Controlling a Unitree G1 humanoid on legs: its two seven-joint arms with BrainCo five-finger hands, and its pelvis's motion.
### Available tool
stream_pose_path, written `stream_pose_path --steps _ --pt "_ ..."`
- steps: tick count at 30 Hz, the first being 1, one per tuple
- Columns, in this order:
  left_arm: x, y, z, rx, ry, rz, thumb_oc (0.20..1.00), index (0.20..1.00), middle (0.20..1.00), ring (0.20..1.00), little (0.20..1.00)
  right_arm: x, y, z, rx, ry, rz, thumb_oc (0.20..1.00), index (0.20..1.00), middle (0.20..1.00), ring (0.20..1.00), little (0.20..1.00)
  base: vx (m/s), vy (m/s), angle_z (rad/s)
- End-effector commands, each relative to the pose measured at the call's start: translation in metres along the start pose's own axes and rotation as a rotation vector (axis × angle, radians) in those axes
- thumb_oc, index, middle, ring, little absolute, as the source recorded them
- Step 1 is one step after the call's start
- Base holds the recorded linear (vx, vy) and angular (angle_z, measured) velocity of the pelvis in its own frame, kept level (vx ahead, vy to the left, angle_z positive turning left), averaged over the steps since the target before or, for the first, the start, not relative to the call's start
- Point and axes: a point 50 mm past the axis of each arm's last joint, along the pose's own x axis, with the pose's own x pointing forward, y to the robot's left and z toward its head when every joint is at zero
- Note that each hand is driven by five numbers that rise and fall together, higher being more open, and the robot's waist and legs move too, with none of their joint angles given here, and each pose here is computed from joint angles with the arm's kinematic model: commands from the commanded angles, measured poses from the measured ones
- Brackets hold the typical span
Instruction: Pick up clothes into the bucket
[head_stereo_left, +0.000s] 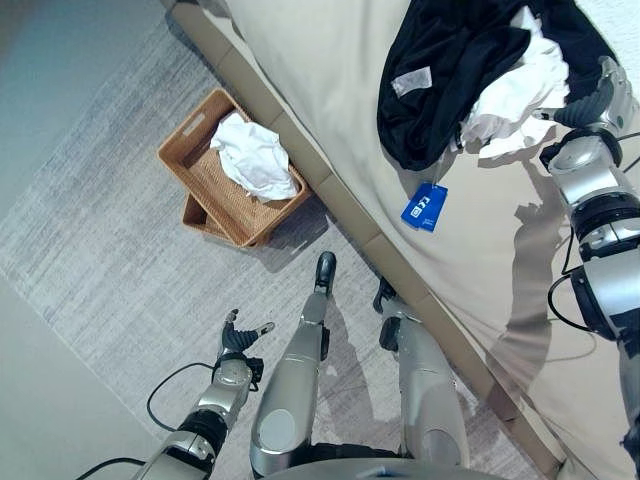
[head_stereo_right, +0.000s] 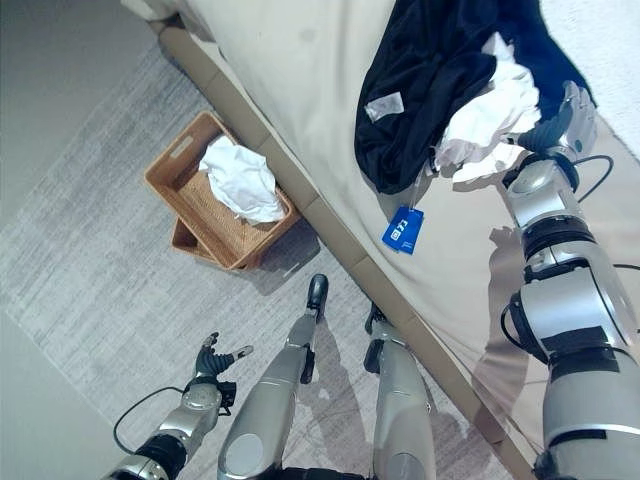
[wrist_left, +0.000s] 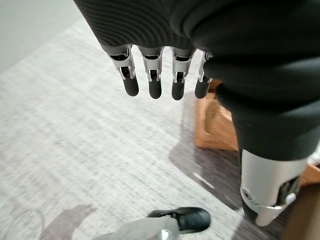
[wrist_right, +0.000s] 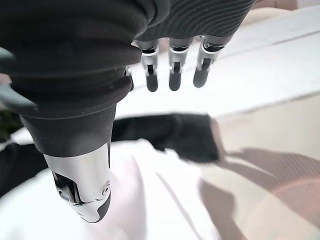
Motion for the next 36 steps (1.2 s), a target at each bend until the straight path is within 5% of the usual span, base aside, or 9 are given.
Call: stream_pose_path --steps 1,18,19,21,31,36 --pt "0.0 0.007 -0.006 0.014 0.007 0.029 1.0 1.0 1.0 1.0 1.0 0.017 -0.046 0.009 -0.086 -0.054 -0.132 1.0 1.0 1.0 1.0 1.0 0.03 -0.01 0.0" --pt "-0.002 -0.016 0.041 -0.049 -0.156 -0.031 1.0 1.0 1.0 1.0 1.0 0.019 -0.046 0.008 -0.14 -0.043 -0.103 1.0 1.0 1.0 1.0 1.0 0.02 -0.025 0.05" --pt "-0.002 -0.018 0.043 -0.051 -0.161 -0.036 1.0 1.0 1.0 1.0 1.0 0.019 -0.047 0.008 -0.139 -0.041 -0.102 0.589 0.589 0.589 0.589 0.589 0.0 0.0 0.0" --pt "-0.004 -0.021 0.046 -0.058 -0.176 -0.047 1.0 1.0 1.0 1.0 1.0 0.019 -0.046 0.009 -0.135 -0.049 -0.096 0.2 0.2 0.2 0.2 0.2 0.0 0.006 -0.02" --pt "-0.002 -0.013 0.046 -0.075 -0.177 -0.011 1.0 1.0 1.0 1.0 1.0 -0.001 -0.03 0.062 0.16 -0.311 -0.101 0.2 0.2 0.2 0.2 0.2 -0.01 0.027 -0.1" --pt "-0.002 0.001 0.056 -0.064 -0.251 0.014 1.0 1.0 1.0 1.0 1.0 -0.023 -0.054 0.088 0.355 -0.518 -0.191 0.2 0.2 0.2 0.2 0.2 -0.07 0.046 -0.07"
